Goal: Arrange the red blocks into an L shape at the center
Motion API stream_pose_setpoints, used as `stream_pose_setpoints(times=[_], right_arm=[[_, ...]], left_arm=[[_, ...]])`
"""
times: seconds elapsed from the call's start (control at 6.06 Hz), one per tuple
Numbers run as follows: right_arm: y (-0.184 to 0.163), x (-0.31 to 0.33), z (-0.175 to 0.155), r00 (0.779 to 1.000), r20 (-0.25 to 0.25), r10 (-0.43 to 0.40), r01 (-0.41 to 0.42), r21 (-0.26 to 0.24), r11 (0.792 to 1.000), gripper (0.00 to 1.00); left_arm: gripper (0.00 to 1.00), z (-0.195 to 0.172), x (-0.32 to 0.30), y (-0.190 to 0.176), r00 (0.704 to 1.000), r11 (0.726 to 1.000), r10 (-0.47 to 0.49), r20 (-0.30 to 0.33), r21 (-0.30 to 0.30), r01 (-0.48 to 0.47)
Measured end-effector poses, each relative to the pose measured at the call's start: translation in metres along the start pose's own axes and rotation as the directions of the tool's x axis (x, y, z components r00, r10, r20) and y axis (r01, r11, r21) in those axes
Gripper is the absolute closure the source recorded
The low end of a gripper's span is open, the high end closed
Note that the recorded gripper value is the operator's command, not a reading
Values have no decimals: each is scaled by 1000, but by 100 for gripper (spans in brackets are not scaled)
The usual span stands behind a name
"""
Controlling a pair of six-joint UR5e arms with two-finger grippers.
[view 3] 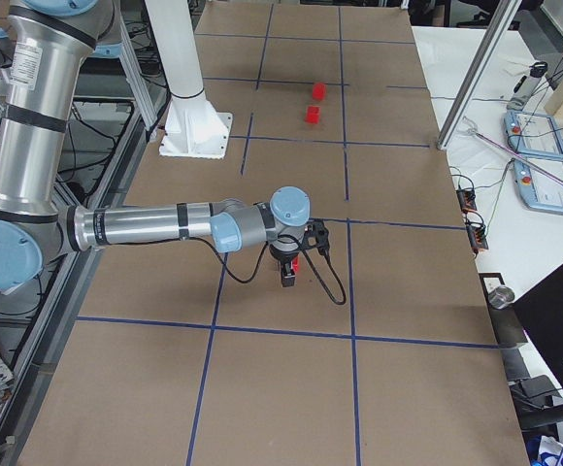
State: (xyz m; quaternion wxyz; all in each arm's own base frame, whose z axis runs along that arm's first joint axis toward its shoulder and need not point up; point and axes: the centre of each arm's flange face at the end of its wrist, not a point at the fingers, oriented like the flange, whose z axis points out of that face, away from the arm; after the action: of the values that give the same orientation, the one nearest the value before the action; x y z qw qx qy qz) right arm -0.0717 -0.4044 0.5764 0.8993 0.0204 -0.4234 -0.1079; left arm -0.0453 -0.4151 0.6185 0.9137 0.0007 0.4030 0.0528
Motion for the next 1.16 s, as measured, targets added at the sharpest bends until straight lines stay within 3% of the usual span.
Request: stream_pose_setpoints(times=[0.49,0.82,1.16], right_arm=[[-19,-28,13,997,-15,78,-78,-6,997,0],[-29,-60,43,986,-67,155,-151,63,986,0],[-27,-71,83,987,-72,144,-138,92,986,0]], left_arm=[[0,0,0,0,1000,1000,2,0,0,-2],[0,0,0,0,1000,1000,3,0,1,-3],[0,-1,1,0,1000,1000,3,0,2,-3]])
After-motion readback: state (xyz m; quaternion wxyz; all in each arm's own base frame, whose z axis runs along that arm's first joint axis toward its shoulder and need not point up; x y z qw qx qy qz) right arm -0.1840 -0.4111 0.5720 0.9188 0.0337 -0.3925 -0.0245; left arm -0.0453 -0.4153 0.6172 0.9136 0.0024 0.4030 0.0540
